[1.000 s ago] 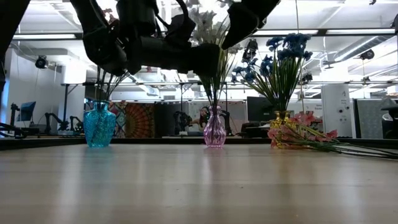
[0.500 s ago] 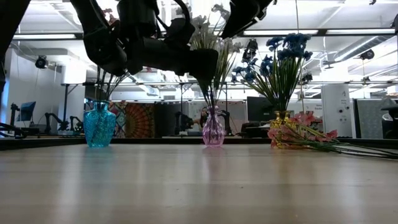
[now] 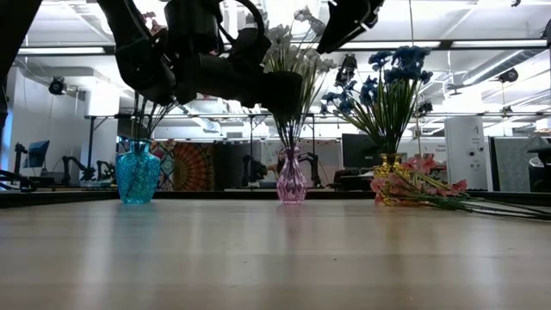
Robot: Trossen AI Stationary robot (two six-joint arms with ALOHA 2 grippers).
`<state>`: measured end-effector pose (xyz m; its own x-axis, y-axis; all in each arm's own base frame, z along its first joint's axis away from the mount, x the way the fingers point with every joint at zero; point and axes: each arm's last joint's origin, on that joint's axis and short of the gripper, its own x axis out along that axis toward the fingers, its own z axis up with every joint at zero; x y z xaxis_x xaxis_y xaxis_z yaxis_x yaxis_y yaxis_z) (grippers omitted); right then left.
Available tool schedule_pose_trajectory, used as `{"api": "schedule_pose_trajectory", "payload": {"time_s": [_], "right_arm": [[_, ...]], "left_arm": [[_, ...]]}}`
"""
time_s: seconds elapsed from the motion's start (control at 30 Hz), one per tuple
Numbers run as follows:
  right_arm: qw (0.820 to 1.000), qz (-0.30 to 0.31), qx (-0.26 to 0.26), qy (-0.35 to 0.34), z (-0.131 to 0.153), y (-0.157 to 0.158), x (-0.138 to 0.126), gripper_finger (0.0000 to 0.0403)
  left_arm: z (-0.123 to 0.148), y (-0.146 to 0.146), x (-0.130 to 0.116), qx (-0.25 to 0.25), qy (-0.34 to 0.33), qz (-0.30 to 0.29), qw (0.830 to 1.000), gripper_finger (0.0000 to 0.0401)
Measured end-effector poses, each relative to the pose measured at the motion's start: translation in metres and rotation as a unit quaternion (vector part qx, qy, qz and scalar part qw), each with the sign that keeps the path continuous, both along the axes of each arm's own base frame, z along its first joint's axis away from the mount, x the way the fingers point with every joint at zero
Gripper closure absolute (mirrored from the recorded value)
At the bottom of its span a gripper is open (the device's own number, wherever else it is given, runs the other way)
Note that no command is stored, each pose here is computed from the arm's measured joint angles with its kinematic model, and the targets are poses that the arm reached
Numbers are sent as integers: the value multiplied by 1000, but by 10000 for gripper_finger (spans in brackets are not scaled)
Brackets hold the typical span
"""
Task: Sort flowers into vase by color
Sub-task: Put the white flowers into the pink vase, then put the pink flowers into the blue vase
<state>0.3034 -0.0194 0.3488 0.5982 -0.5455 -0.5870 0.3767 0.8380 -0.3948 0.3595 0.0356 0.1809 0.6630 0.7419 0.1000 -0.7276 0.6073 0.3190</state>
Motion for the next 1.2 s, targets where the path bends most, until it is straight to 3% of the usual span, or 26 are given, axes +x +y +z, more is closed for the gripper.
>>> {"api": "schedule_pose_trajectory", "payload": {"time_s": [0.83,1.0,1.2], "right_arm": [[997,-29,56,46,-21,1,-11,131],[997,-29,56,46,-21,1,-11,131],[997,-28,57,47,-22,1,-11,131]], "left_arm": [[-5,0,1,-26,3,-3,1000,360],[-5,0,1,-23,6,-3,1000,331],[-5,-6,1,-4,27,-6,1000,267]]}}
